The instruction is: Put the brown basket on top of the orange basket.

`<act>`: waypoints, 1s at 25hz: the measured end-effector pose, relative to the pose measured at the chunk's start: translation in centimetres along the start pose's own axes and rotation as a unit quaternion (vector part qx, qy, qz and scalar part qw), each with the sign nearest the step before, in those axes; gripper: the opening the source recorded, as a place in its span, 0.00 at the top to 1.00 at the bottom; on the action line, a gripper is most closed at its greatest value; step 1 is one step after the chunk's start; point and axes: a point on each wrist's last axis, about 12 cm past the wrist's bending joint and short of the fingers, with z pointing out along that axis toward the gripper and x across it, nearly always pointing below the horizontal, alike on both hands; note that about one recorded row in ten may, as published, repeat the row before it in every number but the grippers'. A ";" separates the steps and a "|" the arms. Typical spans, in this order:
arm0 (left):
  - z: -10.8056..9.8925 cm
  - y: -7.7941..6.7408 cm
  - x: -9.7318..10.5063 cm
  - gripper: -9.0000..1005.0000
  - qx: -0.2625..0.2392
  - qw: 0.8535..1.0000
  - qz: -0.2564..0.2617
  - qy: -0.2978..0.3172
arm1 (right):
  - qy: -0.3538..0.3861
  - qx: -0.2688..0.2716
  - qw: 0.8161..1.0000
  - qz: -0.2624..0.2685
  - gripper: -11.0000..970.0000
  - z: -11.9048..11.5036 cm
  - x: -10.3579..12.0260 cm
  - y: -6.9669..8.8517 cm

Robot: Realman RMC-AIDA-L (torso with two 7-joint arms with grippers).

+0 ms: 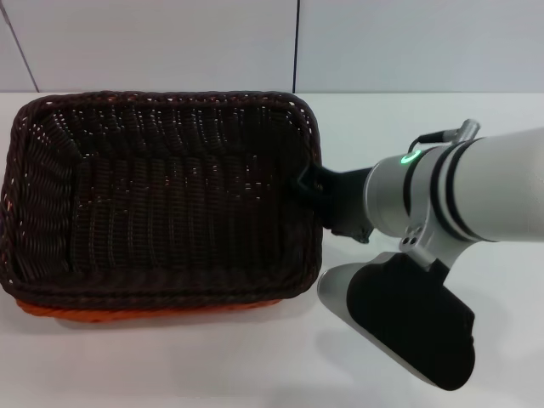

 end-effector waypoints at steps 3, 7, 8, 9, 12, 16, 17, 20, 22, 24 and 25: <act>0.4 -0.3 0.1 0.19 0.004 1.000 0.001 0.005 | 0.009 0.015 1.000 0.002 0.63 -1.1 0.0 -0.2; 0.5 -0.4 0.1 0.19 0.005 1.000 0.001 0.007 | 0.018 0.012 1.000 0.006 0.50 -2.1 -0.3 0.4; 0.7 -0.5 0.1 0.19 0.006 1.000 0.001 0.008 | 0.019 0.014 1.000 0.008 0.46 -2.5 -0.4 0.6; 0.7 -0.5 0.1 0.19 0.006 1.000 0.001 0.008 | 0.018 0.019 1.000 0.014 0.43 -3.4 -0.8 1.0; 0.8 -0.6 0.1 0.19 0.007 1.000 0.001 0.009 | 0.017 0.023 0.999 0.018 0.38 -4.2 -1.5 1.5; 0.7 -0.4 0.1 0.19 0.004 1.000 0.003 0.011 | 0.020 0.034 0.998 0.039 0.38 -4.5 -2.0 2.8; 0.8 -0.3 0.1 0.19 0.003 1.000 0.005 0.012 | 0.024 0.044 0.998 0.047 0.38 -4.5 -1.9 3.0; 0.9 -0.4 0.2 0.19 0.003 1.000 0.006 0.014 | 0.053 0.116 0.989 0.078 0.38 -4.4 -1.0 2.7; 1.1 -0.5 0.2 0.19 0.007 1.000 0.009 0.016 | 0.070 0.169 0.976 0.116 0.38 -4.3 -0.2 2.2; 1.2 -0.6 0.3 0.19 0.009 1.000 0.010 0.018 | 0.081 0.214 0.962 0.149 0.38 -4.1 0.6 1.8; 1.2 -0.6 0.3 0.19 0.010 1.000 0.011 0.019 | 0.088 0.240 0.952 0.169 0.38 -4.1 1.1 1.6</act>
